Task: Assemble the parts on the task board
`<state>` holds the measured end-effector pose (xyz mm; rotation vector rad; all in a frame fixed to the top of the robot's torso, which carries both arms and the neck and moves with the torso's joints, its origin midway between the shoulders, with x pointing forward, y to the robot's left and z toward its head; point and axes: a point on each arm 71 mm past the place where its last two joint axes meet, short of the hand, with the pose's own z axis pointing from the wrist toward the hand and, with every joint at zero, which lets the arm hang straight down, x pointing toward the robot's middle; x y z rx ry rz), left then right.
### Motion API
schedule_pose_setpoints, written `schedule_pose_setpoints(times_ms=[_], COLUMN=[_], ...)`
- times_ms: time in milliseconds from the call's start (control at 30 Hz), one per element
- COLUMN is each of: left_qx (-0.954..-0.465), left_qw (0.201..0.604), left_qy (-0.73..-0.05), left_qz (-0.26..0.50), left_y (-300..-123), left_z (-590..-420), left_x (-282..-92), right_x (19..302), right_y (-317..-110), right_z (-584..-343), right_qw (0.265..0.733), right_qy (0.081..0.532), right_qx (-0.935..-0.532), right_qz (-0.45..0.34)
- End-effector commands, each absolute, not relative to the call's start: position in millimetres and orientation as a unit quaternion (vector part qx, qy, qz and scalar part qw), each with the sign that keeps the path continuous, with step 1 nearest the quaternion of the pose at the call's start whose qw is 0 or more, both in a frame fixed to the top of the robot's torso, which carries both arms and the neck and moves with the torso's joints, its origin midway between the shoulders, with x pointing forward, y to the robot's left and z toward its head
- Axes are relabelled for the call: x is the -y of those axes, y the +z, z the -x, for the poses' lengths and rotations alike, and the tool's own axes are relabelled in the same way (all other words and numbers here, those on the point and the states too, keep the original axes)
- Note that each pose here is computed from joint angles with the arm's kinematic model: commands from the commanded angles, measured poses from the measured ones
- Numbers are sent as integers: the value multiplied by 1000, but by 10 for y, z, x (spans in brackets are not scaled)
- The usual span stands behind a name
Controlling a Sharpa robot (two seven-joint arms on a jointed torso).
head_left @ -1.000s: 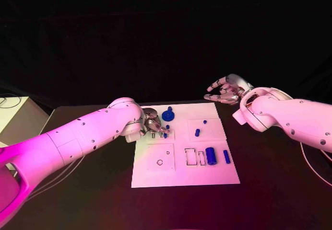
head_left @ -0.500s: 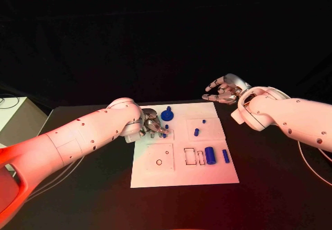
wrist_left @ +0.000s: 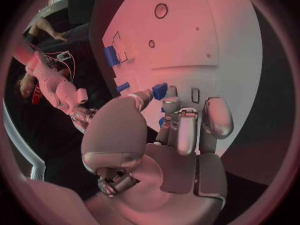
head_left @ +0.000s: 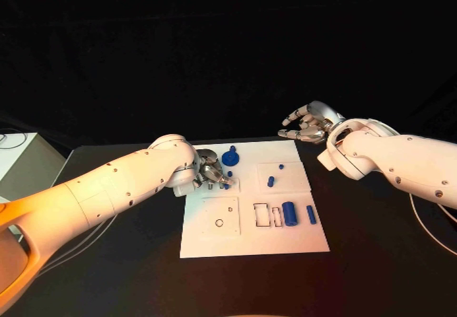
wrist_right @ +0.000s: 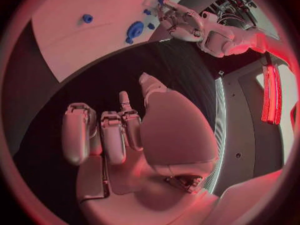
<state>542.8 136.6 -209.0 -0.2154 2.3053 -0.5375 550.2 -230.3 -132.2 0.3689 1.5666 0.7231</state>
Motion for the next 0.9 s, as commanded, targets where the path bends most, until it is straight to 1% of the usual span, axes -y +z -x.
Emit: schedule_pose_setpoints(times_ms=[33, 433, 900], left_qx=[-900, -895, -886], left_qw=[369, 370, 376], left_qy=[-217, -227, -238], left_qz=[85, 101, 129], left_y=[-2082, -2073, -2047], left_z=[-5422, -5420, -5413], left_x=[-1343, -1345, -1404], right_x=[2289, 2287, 2305], right_y=[-1326, -1340, -1350], right_z=[-5503, -5513, -5515], right_qw=[633, 631, 633], right_qy=[316, 313, 310], right_qx=[-690, -693, -693], right_qz=[-154, -155, -155])
